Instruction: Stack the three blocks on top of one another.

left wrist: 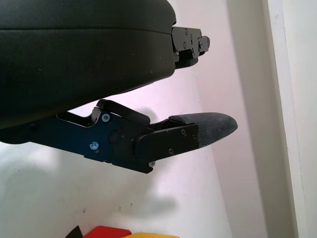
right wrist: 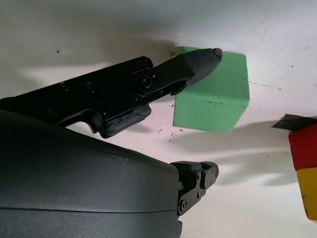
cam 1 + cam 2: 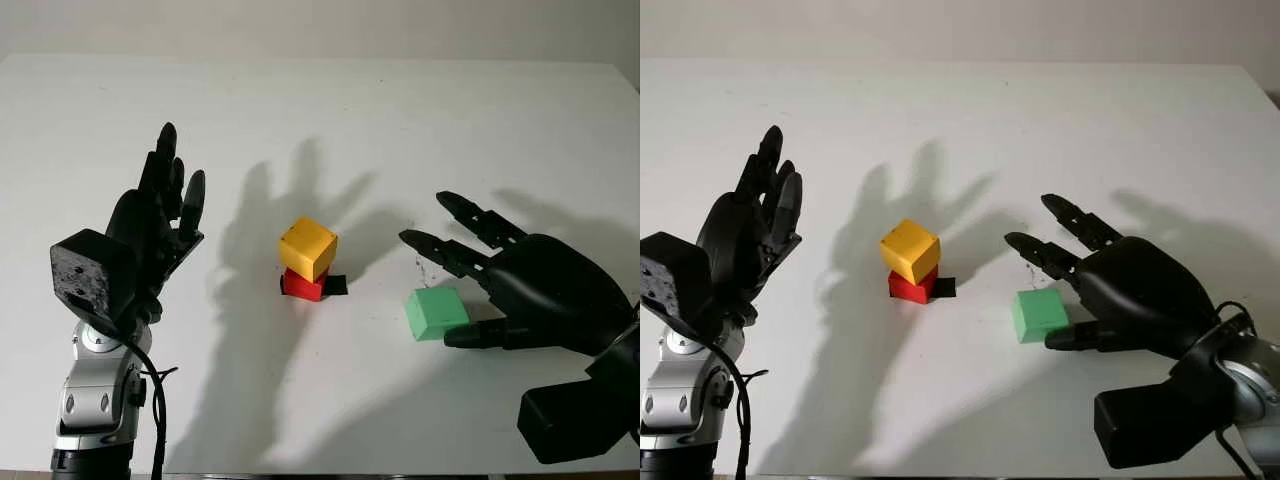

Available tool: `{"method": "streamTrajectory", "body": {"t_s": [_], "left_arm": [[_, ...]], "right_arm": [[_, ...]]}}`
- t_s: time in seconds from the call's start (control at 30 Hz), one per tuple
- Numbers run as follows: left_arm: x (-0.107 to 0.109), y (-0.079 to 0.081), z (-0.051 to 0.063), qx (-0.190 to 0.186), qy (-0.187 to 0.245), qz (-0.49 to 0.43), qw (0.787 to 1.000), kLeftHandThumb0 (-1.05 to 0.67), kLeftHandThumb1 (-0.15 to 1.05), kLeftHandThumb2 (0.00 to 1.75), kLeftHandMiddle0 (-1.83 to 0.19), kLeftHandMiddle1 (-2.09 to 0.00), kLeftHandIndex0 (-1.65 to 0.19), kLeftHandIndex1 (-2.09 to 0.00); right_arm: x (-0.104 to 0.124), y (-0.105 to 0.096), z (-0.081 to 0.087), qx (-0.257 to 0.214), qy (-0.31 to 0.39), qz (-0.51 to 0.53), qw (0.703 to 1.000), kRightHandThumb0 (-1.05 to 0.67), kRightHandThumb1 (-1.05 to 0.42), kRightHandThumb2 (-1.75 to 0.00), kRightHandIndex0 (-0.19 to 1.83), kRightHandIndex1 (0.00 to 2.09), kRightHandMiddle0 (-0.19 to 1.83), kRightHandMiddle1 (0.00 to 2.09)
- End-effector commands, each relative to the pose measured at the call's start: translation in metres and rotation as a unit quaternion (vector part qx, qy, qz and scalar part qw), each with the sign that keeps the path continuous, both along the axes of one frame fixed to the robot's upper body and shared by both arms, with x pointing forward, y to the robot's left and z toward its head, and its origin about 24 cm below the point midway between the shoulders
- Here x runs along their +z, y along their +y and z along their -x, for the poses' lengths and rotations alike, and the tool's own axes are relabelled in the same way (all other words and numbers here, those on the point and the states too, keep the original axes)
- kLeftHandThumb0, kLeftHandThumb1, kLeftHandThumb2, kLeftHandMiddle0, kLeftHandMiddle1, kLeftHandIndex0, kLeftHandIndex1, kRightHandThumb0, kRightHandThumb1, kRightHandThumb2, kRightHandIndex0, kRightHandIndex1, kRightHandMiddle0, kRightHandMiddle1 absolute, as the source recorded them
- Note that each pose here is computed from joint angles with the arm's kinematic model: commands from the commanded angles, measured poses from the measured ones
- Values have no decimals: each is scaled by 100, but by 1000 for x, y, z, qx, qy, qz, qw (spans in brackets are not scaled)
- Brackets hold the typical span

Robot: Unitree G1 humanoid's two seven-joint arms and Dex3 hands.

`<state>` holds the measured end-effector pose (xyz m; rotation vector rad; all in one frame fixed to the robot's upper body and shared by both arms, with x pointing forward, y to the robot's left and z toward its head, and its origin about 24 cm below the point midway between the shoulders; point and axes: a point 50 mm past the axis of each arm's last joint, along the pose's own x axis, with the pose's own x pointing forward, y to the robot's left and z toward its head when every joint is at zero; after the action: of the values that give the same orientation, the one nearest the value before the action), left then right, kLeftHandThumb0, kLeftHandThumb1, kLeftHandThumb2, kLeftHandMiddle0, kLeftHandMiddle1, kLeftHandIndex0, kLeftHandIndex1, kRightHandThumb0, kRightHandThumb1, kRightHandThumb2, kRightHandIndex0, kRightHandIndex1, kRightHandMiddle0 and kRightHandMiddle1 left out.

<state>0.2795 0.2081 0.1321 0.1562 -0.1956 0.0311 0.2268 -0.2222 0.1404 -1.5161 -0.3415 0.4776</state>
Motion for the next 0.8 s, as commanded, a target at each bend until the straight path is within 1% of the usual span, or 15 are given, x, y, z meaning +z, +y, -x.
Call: {"method": "streamTrajectory", "body": {"t_s": [0.0,0.27,0.37,0.5,0.53,0.57,0.6,0.67,0.73,0.77], "left_arm": [[5,1,2,2,-13,-5,1000,-63,105,60,8,-6,7,-5],[4,1,1,2,-12,-3,1000,-65,105,58,7,-6,7,-5],[4,0,1,4,-10,-3,1000,-64,105,58,6,-6,6,-6],[4,1,2,2,-11,1,1000,-63,105,59,8,-5,9,-5],[4,1,3,3,-11,1,1000,-63,105,59,8,-5,9,-5],[4,1,3,2,-11,2,1000,-63,105,59,8,-5,9,-5],[4,1,3,3,-12,0,1000,-63,105,59,8,-5,9,-4],[4,2,3,4,-12,-5,1000,-63,105,59,7,-5,8,-5],[4,2,3,4,-10,-4,1000,-63,105,59,7,-5,8,-5],[4,2,3,3,-9,-3,1000,-63,105,59,8,-5,8,-5]], "right_arm": [[2,2,0,7,4,2,1000,-62,-97,-5,-7,6,26,10],[5,3,5,22,45,8,999,-66,-96,-5,-9,5,27,10],[4,3,6,22,48,-3,999,-64,-96,-5,-6,6,32,13],[0,3,6,24,36,-13,999,-57,-95,-5,2,9,42,20],[0,2,5,25,33,-14,999,-54,-96,-5,5,8,38,39],[0,2,5,26,31,-15,999,-52,-97,-5,7,7,24,71],[-1,2,5,27,30,-15,999,-49,-98,-5,9,6,14,98],[-1,2,4,28,26,-16,999,-43,-102,-6,11,6,3,137],[-2,2,4,28,22,-20,999,-39,-104,-6,13,6,-1,155],[-2,2,3,28,21,-21,999,-37,-104,-6,14,7,-1,159]]}}
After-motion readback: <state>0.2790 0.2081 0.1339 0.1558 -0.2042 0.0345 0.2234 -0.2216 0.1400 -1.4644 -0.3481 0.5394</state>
